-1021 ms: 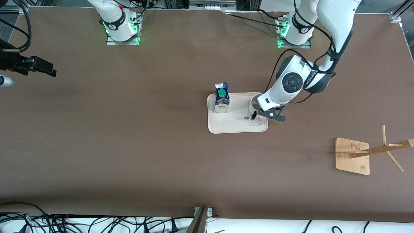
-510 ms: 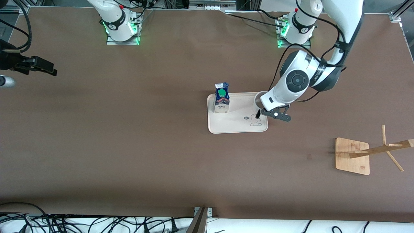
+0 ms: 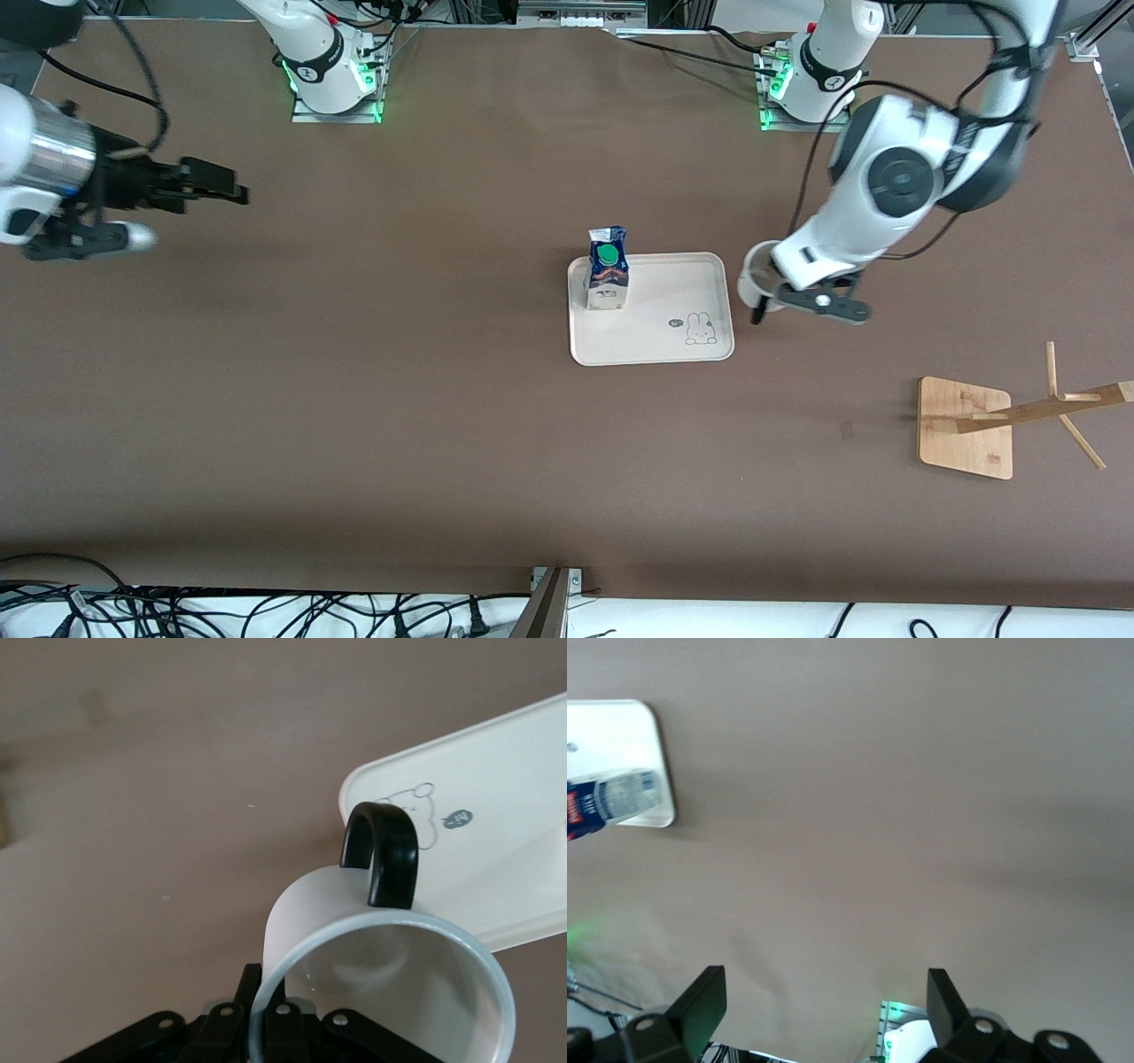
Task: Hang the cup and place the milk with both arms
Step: 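Carry the mug toward the wooden stand while the right gripper reaches the carton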
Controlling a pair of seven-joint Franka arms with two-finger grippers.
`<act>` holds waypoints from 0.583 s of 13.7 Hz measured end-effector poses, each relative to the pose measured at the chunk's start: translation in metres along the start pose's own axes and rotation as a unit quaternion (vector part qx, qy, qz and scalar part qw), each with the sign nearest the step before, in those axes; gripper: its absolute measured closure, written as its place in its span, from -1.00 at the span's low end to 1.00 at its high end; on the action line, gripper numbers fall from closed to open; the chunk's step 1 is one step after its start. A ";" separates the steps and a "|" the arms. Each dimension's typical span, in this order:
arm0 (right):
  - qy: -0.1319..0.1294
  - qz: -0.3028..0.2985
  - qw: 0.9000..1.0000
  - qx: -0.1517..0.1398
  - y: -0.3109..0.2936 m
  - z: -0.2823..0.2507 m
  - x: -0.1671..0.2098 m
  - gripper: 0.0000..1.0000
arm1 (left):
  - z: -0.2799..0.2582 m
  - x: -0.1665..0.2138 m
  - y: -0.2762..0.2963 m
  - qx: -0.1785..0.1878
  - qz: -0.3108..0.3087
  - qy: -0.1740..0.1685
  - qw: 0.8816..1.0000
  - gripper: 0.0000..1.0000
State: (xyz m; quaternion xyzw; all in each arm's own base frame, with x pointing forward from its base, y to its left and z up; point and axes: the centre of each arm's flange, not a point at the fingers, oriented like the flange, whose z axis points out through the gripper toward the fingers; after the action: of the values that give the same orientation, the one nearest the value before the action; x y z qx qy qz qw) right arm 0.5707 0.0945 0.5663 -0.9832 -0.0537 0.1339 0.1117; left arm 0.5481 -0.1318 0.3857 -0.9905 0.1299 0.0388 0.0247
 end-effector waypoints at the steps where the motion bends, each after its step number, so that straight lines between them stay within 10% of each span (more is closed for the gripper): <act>1: -0.006 -0.019 1.000 -0.001 -0.025 0.013 0.010 -1.00 | -0.015 -0.003 -0.024 -0.004 0.001 0.013 1.000 0.90; 8: 0.083 0.007 0.996 0.011 -0.253 0.158 0.067 -1.00 | -0.080 -0.028 -0.174 -0.057 0.013 0.106 0.993 0.90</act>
State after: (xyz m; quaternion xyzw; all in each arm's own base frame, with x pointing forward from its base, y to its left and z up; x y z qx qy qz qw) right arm 0.5720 0.3811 0.4598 -0.9900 -0.0355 0.0528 0.1255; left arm 0.5718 0.0386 0.4749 -0.9871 0.1419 -0.0588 -0.0458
